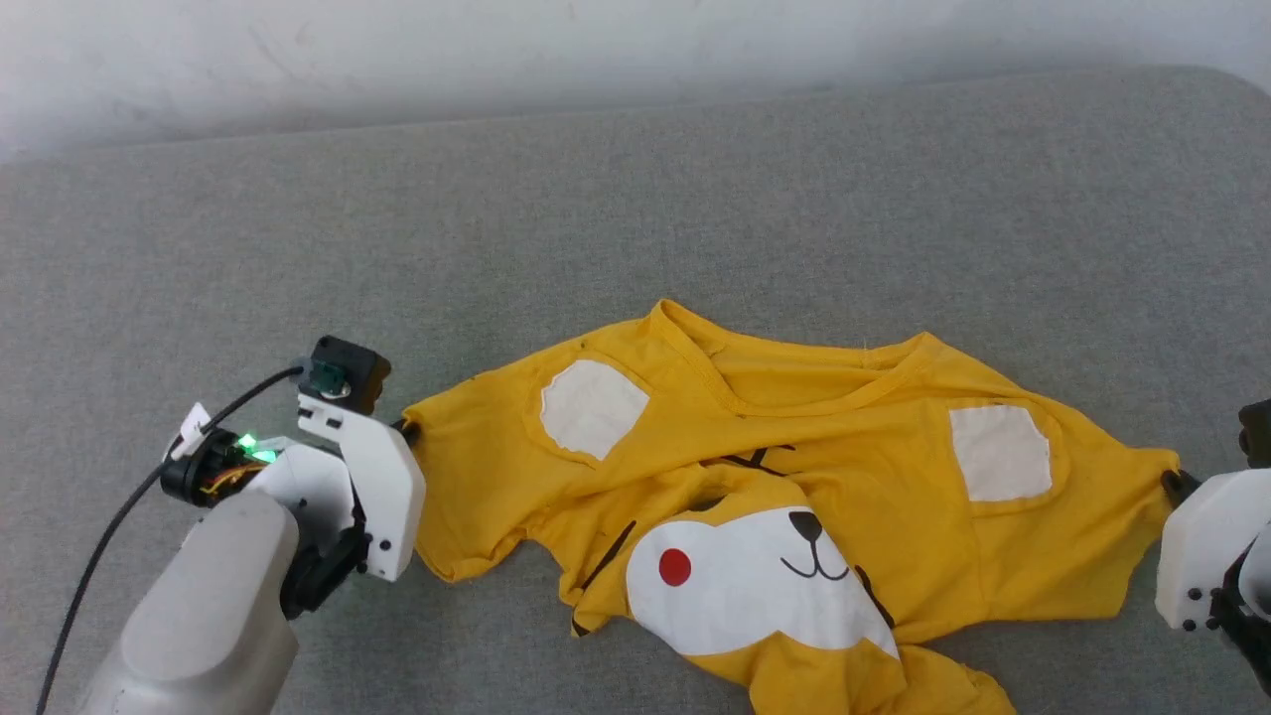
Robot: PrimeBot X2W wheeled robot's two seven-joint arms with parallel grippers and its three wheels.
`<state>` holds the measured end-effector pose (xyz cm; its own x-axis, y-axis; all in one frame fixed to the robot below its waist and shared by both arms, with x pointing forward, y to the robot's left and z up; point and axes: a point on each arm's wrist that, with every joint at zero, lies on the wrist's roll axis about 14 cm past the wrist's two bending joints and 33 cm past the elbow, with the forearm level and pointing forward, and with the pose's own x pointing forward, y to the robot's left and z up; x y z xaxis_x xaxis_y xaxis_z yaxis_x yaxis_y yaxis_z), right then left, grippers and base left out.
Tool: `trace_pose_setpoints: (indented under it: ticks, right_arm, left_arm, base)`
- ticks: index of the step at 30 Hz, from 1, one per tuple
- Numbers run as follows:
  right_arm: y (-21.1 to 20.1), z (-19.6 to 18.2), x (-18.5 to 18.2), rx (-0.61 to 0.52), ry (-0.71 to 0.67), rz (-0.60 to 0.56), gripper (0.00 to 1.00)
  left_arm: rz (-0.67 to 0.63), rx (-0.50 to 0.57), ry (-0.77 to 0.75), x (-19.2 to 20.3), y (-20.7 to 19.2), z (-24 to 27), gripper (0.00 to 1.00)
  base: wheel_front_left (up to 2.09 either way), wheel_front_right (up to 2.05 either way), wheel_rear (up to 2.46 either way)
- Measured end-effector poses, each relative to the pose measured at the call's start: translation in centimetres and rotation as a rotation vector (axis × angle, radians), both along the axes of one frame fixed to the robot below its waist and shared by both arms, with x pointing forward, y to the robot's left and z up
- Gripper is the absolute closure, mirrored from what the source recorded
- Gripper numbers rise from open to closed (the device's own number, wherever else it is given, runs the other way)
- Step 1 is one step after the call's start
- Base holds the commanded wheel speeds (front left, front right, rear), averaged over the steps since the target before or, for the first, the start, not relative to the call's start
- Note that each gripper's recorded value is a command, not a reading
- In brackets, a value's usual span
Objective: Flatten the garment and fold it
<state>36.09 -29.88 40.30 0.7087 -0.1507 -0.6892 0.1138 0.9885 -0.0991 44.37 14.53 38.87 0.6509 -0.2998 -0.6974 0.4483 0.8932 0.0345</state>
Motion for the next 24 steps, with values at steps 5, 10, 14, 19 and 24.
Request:
trace_pose_setpoints:
  ticks: [5, 10, 14, 19, 24]
  right_arm:
    - [-0.2, 2.0, 0.5, -0.054, -0.038, 0.058, 1.0]
    - [-1.2, 6.7, 2.1, -0.132, -0.172, 0.105, 1.0]
    - [-1.1, 13.0, 3.9, -0.201, -0.359, 0.151, 1.0]
    - [-0.1, 22.0, 4.8, -0.291, -0.608, 0.221, 1.0]
    - [1.8, 30.9, 4.1, -0.353, -0.843, 0.271, 1.0]
  left_arm:
    - [0.001, -0.044, -0.113, 0.1, -0.3, 2.3, 1.0]
    - [0.068, -0.101, -0.344, 1.7, 0.6, 8.2, 1.0]
    - [0.131, -0.136, -0.546, 2.3, 2.0, 14.1, 1.0]
    - [0.248, -0.172, -0.837, 1.7, 5.0, 22.7, 1.0]
    - [0.291, -0.207, -1.082, -0.9, 6.6, 30.2, 1.0]
  base:
    - [0.0, 0.0, 0.0]
    - [0.0, 0.0, 0.0]
    - [0.0, 0.0, 0.0]
    - [0.0, 0.0, 0.0]
    - [0.0, 0.0, 0.0]
